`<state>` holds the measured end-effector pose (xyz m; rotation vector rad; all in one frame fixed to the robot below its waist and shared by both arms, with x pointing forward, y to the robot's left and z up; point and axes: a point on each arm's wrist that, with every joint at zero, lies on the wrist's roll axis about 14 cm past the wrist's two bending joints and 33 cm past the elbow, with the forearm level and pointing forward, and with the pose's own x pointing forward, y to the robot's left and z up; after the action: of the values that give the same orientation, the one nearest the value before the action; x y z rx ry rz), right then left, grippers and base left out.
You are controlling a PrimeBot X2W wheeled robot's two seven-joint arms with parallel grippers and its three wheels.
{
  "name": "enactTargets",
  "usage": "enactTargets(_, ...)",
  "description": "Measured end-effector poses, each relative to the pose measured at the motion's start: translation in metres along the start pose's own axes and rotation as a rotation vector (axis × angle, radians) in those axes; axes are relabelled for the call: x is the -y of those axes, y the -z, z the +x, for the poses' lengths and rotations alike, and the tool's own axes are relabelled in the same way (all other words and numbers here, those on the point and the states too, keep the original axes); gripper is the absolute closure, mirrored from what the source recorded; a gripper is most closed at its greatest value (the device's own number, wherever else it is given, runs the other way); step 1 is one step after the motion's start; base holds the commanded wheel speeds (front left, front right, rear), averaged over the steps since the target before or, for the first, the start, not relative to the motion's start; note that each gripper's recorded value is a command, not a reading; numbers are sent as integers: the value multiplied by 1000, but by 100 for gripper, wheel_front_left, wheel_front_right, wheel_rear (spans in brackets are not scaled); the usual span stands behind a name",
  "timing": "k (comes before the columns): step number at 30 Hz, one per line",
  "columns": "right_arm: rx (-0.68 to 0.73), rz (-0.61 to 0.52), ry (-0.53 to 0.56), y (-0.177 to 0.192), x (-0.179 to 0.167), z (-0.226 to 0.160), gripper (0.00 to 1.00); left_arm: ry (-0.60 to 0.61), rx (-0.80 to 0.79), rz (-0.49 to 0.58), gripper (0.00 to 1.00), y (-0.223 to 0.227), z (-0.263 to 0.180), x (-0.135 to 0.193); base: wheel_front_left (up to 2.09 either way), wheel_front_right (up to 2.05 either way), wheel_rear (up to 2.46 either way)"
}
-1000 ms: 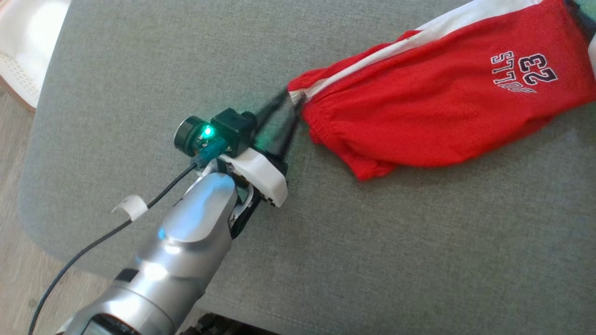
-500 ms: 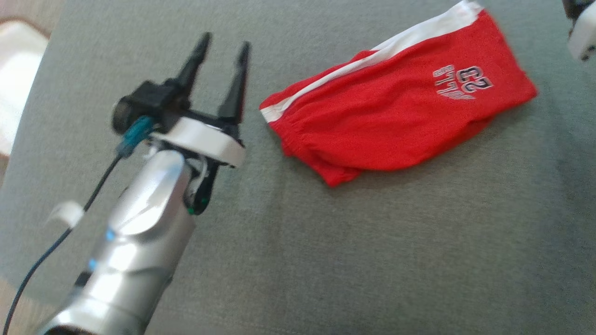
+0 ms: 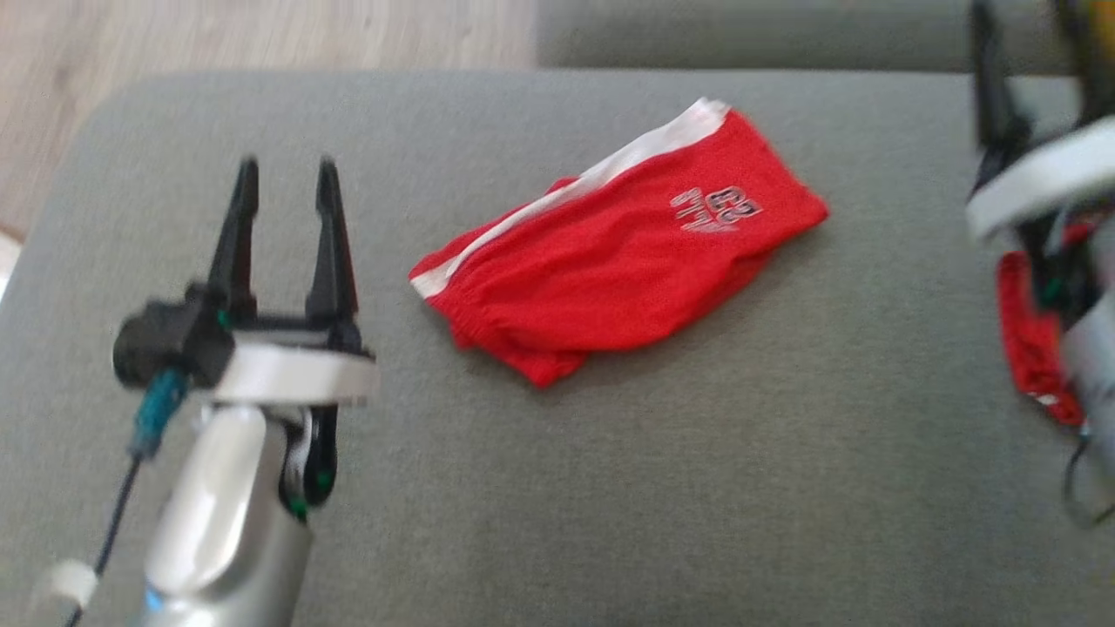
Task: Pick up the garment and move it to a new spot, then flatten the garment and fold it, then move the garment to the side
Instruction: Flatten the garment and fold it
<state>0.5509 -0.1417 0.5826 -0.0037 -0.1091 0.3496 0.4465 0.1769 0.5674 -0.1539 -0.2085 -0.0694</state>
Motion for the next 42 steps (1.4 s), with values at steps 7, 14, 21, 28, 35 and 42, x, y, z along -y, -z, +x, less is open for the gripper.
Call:
enactTargets(7,11,107,93,24,-20,-77,0,21,-46,-33,0,15,-39,18,0,0,0)
enactTargets(14,-31,219,188,59,-48,-140,0,42,-134,-41,0,44,-78,33,0,0,0)
enactTargets(21,-64,214,192,72,-59,-160,0,30,-158,-56,0,52,-90,35,0,0,0)
enactTargets(28,-54,212,178,69,-63,-154,0,30,-154,-50,0,51,-91,32,0,0,0)
enactTargets(35,-142,190,128,87,-73,-133,0,17,-181,-51,0,61,-88,26,0,0,0)
enactTargets(42,-244,166,105,104,-53,-71,0,17,-184,-56,0,66,-64,23,0,0,0)
